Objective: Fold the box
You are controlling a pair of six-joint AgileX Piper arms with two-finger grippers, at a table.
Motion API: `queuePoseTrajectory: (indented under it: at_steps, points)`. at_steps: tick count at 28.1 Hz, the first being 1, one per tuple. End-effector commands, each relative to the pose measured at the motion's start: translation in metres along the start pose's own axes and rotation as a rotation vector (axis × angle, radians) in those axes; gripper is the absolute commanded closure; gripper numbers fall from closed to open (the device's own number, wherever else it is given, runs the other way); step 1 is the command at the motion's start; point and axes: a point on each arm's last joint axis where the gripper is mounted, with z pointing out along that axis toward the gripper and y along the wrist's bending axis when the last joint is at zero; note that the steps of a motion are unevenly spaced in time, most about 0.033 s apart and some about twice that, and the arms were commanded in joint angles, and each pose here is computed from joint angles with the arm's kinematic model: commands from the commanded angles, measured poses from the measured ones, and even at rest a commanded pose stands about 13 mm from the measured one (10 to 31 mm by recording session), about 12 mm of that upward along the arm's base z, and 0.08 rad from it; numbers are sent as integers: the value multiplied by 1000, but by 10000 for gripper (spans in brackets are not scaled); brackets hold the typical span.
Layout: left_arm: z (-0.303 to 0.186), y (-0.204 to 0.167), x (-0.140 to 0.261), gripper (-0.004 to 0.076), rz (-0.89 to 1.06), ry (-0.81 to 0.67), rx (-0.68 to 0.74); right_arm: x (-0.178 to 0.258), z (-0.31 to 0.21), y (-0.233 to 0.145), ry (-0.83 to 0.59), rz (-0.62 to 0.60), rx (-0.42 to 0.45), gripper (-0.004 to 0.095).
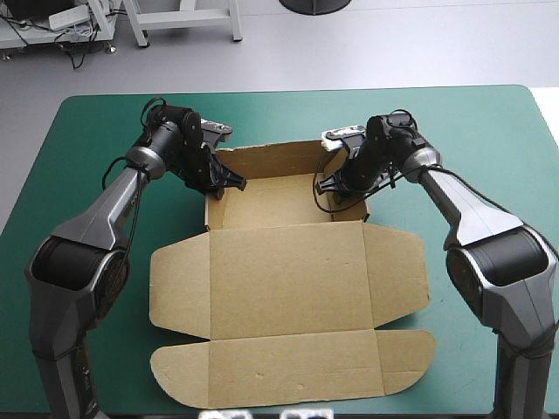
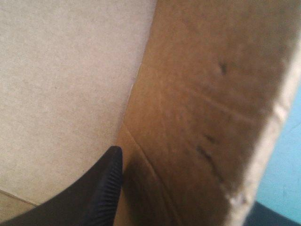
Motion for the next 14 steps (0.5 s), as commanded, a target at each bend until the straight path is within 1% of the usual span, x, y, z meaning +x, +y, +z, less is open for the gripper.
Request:
queuePoseTrajectory:
  at_steps: [1, 2, 4, 9, 12, 14]
  points:
    - [-29, -7, -2, 406, 3, -88, 28, -9, -26, 5, -114, -34, -4, 503]
    - [-29, -8, -3, 367, -13, -101, 36, -11, -31, 6, -125, -37, -4, 503]
    - [-30, -8, -5, 352, -56, -121, 38, -13, -39, 8, -147, -47, -3, 503]
    - [-41, -9, -10, 353, -76, -156, 39, -22, -65, 12, -227, -90, 15, 503]
    - [-60, -10, -17, 353, -68, -209, 37, -27, -81, 12, -272, -103, 31, 503]
    - [-75, -11, -20, 353, -61, -245, 37, -28, -90, 11, -284, -119, 59, 503]
